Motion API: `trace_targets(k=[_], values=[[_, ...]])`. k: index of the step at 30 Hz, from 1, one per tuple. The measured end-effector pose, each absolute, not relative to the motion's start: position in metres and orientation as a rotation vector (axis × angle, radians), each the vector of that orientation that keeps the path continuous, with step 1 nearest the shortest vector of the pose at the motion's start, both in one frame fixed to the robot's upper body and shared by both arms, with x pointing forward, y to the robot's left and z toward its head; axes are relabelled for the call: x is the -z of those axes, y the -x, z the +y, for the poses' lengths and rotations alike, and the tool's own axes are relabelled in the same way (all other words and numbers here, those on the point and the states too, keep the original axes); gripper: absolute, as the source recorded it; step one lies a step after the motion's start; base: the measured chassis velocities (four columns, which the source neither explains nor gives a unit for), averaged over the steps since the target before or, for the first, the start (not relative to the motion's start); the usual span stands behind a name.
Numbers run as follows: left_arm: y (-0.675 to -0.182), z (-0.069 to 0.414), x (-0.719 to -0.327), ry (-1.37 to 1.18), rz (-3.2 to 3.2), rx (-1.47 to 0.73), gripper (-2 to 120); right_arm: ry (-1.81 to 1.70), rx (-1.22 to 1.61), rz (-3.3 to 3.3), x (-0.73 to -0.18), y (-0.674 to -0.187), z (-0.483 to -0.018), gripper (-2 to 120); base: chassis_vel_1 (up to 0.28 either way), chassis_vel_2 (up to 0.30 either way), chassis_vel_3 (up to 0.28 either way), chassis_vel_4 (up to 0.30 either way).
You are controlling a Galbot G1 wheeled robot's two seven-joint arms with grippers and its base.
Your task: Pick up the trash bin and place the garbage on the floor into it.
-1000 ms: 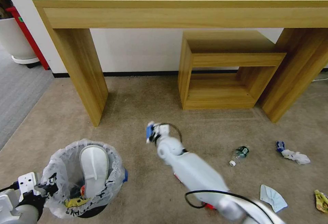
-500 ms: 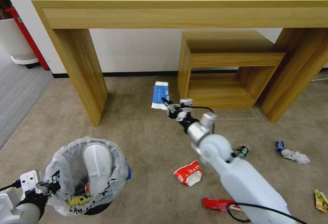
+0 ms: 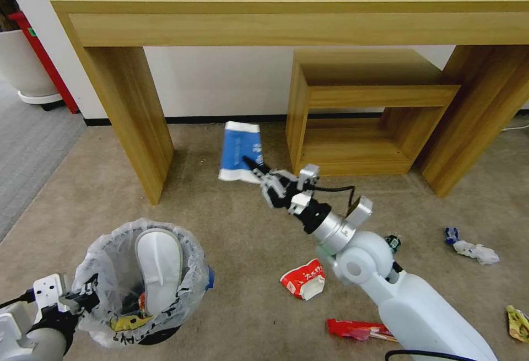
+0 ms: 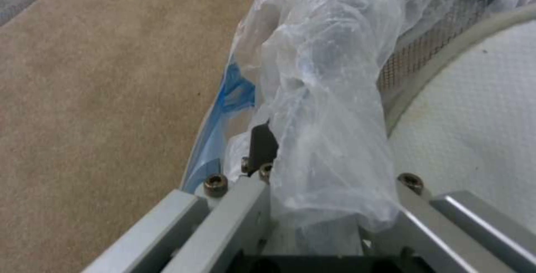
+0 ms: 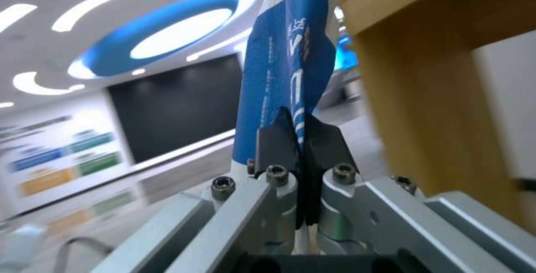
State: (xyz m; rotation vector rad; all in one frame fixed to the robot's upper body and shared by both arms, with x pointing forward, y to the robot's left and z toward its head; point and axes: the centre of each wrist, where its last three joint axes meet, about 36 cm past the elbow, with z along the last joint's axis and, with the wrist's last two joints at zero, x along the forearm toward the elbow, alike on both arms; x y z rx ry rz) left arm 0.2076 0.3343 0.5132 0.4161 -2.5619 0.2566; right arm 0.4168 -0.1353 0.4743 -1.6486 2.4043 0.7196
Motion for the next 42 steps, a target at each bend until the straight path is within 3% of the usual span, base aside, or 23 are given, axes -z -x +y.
trace_targets(k=[8,34,37,42], values=[[-0.208,0.335,-0.515,-0.413,-2.571,-0.266,1,1.937,-0.737,2.252,-0.485,-0.428,-0.090,0,0.000,0.000,0.000,0.000],[-0.206,0.335,-0.518,-0.430,-2.567,-0.262,1,2.142,-0.727,2.405,-0.432,-0.403,-0.040,0,0.000,0.000,0.000,0.000],[-0.205,0.334,-0.518,-0.428,-2.566,-0.257,1,2.127,-0.704,2.455,-0.432,-0.404,-0.041,14,0.000,0.000,0.000,0.000],[-0.205,0.334,-0.518,-0.428,-2.566,-0.253,1,2.108,-0.693,2.497,-0.431,-0.403,-0.044,28,0.000,0.000,0.000,0.000]])
